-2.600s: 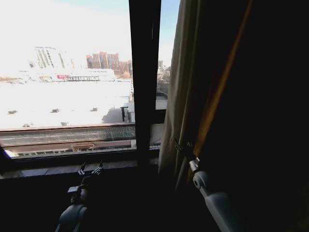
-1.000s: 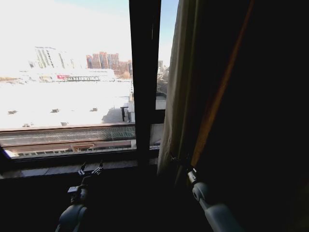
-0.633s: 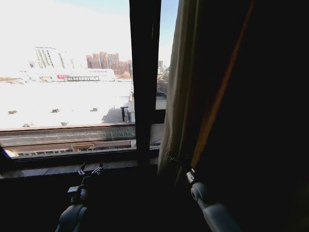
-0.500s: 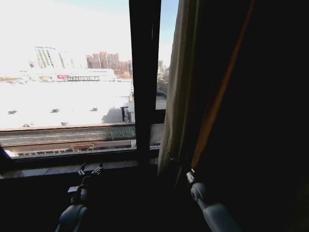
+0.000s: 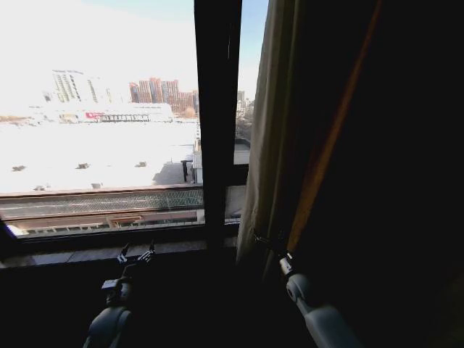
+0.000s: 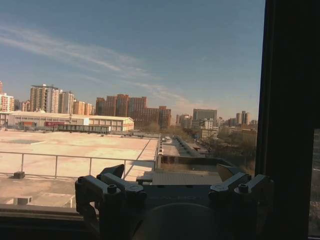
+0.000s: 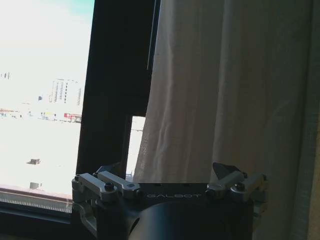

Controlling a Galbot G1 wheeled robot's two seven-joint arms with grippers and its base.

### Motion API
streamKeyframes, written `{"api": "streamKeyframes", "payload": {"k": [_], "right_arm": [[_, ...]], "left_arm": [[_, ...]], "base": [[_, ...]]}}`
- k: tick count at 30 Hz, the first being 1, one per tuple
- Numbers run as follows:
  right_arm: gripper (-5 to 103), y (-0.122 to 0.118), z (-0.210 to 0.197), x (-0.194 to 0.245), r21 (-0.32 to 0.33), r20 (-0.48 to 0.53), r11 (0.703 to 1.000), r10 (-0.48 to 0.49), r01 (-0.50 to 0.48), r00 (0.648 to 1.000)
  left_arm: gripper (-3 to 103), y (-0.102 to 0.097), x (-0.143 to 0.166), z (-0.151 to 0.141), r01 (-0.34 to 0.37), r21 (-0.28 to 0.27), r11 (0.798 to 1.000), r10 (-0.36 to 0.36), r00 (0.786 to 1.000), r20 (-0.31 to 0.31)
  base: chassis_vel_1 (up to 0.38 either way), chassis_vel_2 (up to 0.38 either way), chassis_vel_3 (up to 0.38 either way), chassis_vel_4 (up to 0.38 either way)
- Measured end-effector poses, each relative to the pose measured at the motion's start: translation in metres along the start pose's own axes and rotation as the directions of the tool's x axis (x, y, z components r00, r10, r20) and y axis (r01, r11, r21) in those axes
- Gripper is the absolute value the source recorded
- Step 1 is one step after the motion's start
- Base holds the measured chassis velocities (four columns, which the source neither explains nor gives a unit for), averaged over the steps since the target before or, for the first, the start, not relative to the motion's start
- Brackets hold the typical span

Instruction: Open the curtains by pulling them apart, changing their state from closed to fully open.

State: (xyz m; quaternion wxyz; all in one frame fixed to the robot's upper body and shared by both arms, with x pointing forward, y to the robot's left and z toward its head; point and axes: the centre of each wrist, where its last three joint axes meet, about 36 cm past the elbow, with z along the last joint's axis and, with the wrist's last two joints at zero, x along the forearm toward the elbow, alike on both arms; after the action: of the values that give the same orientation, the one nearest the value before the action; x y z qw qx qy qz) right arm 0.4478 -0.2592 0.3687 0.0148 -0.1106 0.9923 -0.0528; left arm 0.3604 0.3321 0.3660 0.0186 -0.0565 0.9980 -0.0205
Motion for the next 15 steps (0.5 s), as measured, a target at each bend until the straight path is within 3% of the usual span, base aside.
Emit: {"api": "streamKeyframes", "payload": {"k": [8, 15], "right_arm": [[100, -0.0001, -0.0002, 0.0000, 0.000, 0.000, 1.000, 0.000, 0.000, 1.000], [100, -0.0002, -0.0002, 0.0000, 0.000, 0.000, 1.000, 0.000, 0.000, 1.000]], "left_arm": [[100, 0.0000, 0.0000, 0.0000, 0.000, 0.000, 1.000, 0.000, 1.000, 0.000], [100, 0.0000, 0.0000, 0.0000, 0.000, 0.000, 1.000, 0.000, 1.000, 0.000]], "base": [[0.063, 0.063, -0.056, -0.072], [0.209, 0.200, -0.200, -0.213]]}}
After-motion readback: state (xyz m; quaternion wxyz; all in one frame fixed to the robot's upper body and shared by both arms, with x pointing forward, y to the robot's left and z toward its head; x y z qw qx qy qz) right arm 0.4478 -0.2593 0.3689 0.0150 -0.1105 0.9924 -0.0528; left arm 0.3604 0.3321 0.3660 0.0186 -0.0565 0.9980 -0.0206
